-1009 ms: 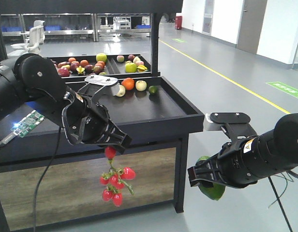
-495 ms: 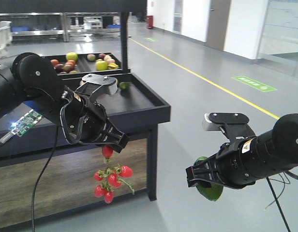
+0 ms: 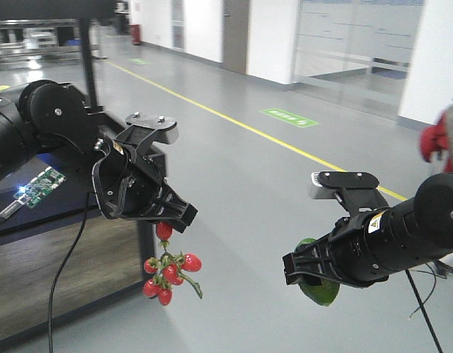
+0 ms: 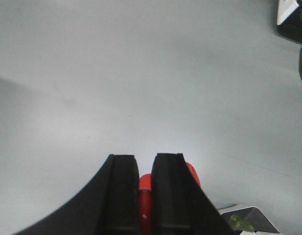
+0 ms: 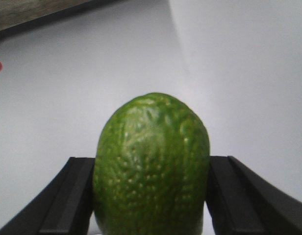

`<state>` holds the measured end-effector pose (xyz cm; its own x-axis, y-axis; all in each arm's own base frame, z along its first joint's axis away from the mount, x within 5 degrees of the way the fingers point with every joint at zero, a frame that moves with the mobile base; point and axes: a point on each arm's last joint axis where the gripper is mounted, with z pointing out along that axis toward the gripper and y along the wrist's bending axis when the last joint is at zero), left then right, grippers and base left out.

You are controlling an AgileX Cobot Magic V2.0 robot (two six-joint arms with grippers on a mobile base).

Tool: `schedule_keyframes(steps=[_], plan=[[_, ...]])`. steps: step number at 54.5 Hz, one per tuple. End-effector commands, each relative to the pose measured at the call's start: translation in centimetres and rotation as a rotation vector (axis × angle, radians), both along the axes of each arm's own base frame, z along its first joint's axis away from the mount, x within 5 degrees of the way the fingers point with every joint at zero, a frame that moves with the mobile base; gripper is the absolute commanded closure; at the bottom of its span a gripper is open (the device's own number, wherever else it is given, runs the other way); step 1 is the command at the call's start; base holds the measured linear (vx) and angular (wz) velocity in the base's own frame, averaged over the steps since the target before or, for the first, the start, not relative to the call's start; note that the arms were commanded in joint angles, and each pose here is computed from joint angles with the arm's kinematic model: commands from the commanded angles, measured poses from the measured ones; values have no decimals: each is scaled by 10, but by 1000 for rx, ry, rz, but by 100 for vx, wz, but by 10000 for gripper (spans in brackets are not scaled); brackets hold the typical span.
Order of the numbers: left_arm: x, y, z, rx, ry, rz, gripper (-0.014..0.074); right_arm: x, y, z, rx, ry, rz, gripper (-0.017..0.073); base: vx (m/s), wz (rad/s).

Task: Pick snacks and fruit into basket
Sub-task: 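Turn the base away from the table while holding both items, then drive the base toward the humanoid robot holding the blue basket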

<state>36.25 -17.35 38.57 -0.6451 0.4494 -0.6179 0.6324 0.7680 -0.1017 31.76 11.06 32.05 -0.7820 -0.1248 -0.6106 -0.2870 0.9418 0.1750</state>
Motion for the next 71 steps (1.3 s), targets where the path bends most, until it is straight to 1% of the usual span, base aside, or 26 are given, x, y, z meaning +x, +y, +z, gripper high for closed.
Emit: schedule_keyframes(steps=[1, 43, 71], plan=[[-12, 2, 34, -84, -113, 13, 600, -1, -2, 27, 41, -121, -11, 567, -19, -57], [-12, 3, 34, -82, -111, 12, 600, -2, -2, 27, 42, -114, -10, 567, -17, -62], [-12, 2, 34, -84, -113, 13, 600, -5, -2, 25, 37, -85, -4, 567, -13, -50]])
